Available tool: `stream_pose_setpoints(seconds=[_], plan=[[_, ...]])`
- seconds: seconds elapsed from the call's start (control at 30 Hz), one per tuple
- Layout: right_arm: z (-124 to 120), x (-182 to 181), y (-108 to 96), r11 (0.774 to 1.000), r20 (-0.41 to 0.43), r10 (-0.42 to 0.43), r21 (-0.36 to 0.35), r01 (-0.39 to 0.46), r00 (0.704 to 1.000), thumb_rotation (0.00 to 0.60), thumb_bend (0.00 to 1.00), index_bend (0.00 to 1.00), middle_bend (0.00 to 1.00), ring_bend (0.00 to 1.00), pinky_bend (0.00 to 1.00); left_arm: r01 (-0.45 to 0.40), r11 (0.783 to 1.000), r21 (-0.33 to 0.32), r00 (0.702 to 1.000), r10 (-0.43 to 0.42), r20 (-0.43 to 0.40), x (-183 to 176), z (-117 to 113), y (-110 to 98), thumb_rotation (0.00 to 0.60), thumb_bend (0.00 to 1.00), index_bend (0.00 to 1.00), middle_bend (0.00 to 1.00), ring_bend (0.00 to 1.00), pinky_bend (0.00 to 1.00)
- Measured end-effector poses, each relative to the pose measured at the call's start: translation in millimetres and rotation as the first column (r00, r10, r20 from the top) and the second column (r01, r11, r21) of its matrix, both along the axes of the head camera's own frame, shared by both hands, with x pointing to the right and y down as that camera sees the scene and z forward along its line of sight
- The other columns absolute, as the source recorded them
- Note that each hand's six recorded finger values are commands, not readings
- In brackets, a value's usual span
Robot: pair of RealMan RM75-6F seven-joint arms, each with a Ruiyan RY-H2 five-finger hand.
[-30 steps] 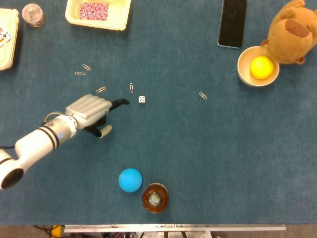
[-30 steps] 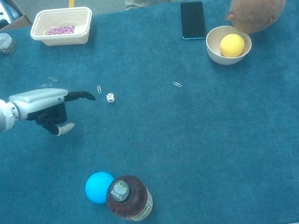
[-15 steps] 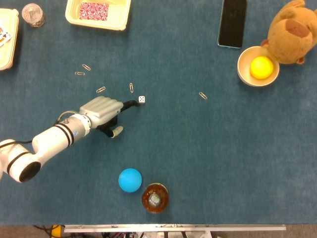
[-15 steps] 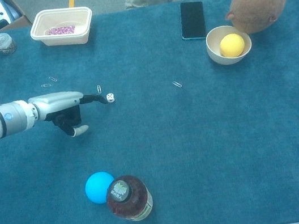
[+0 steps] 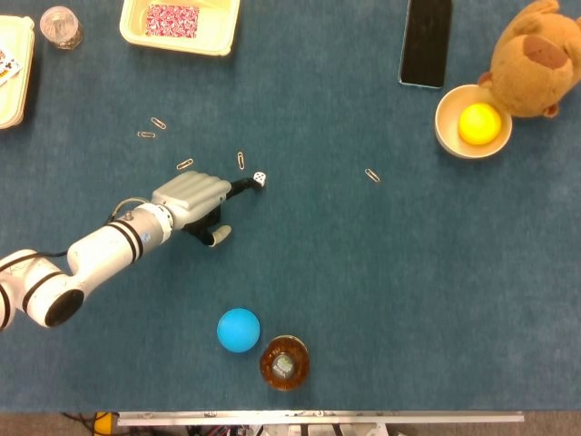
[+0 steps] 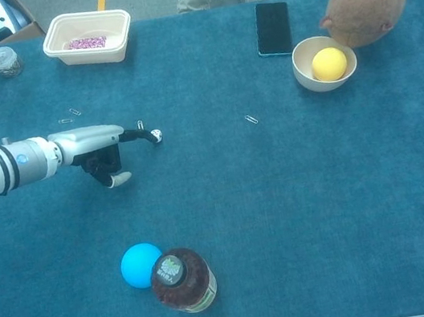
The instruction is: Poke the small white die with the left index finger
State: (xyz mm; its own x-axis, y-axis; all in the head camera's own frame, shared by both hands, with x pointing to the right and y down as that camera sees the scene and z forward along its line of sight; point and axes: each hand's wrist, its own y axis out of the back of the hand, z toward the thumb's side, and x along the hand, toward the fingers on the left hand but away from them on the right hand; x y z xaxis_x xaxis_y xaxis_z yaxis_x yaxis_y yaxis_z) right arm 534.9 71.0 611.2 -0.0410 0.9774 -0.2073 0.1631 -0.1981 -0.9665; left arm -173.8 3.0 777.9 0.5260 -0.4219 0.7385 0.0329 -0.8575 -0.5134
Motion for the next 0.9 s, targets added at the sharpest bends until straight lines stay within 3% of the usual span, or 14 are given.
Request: stream_pose_setpoints(seconds=[0.6, 0.9], plan=[[0, 0, 0, 1.0, -0.002, 0.004, 0.005, -0.004, 1.0, 0.6, 0.29, 0.38, 0.33, 0.23, 0.36, 0.007, 1.0, 0.017, 1.0, -0.007, 0.001, 3, -3, -12, 0.6, 0.46, 0.07, 1.0, 1.0, 1.0], [-4, 1, -1, 1.0, 0.0, 0.004, 0.013, -0.004, 1.0, 0.6, 0.29, 0.38, 0.33, 0.23, 0.36, 0.074, 0.992, 0.098, 0.997, -0.072, -0.017, -20, -26, -27, 0.6, 0.46, 0.07, 1.0, 0.99, 1.0]])
